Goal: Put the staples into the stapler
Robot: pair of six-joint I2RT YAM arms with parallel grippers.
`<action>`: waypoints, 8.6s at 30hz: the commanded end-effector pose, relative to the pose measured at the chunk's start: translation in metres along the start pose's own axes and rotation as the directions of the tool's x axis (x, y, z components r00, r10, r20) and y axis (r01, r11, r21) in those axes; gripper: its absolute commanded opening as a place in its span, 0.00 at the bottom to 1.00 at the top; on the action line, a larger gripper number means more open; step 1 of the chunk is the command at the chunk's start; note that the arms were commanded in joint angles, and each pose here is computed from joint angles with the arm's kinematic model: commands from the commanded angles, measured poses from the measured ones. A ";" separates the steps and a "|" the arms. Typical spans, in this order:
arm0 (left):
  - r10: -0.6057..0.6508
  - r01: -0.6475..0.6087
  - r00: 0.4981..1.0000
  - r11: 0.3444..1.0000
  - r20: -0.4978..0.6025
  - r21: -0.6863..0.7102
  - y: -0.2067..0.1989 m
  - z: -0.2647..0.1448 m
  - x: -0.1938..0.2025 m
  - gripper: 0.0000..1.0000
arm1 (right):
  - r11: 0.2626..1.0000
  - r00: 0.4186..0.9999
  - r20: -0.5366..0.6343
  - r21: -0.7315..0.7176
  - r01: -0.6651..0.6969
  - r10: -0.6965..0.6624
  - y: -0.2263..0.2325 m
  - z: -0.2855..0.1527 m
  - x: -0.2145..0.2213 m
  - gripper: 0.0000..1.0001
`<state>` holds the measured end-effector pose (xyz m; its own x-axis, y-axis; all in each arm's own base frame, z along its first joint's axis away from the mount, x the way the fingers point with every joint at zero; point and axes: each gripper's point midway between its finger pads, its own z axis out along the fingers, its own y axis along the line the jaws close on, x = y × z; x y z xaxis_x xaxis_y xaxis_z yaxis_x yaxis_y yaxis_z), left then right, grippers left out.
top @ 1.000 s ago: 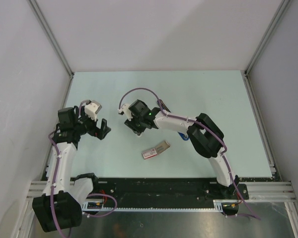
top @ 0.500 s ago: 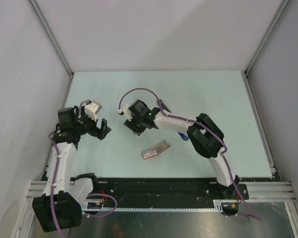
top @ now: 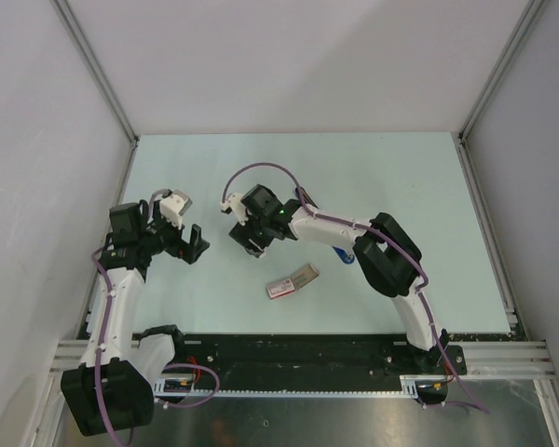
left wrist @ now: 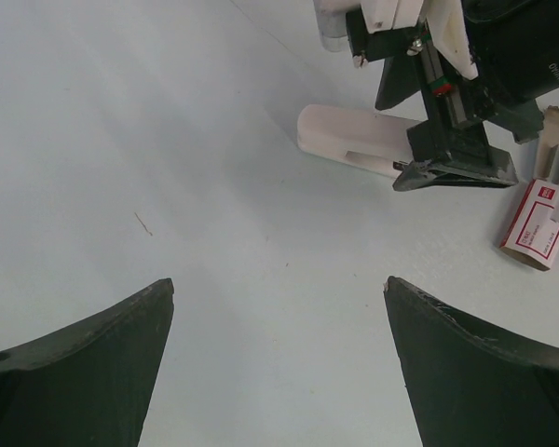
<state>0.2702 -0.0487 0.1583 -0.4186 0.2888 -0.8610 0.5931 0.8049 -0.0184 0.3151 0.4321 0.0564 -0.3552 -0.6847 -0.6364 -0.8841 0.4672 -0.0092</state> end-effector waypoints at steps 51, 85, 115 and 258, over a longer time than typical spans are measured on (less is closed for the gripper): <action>0.078 -0.076 0.997 0.983 -0.007 0.167 0.003 0.078 -0.093 0.99 | 0.837 0.767 0.395 -0.011 -0.547 0.506 -0.078 -0.193 -0.073 0.99; 0.022 -0.006 0.999 0.944 -0.045 0.330 -0.047 0.203 -0.150 1.00 | 0.839 0.945 0.270 0.456 -0.296 0.187 -0.189 -0.199 0.039 0.99; -0.119 0.141 0.989 0.932 -0.085 0.334 -0.043 0.271 -0.157 0.99 | 0.945 0.937 0.280 0.192 -0.266 0.207 -0.162 -0.186 0.076 0.93; -0.297 0.367 0.923 0.870 -0.246 0.329 -0.060 0.343 -0.107 1.00 | 0.992 0.980 -0.183 0.114 -0.059 0.080 -0.148 -0.119 0.180 0.48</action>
<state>0.5130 -0.2914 0.0620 -0.7380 0.1800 -0.6504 0.5799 0.6621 -0.4748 0.3366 0.1692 0.0330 -0.4906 -0.7338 -0.4699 -0.8206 0.5705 -0.0342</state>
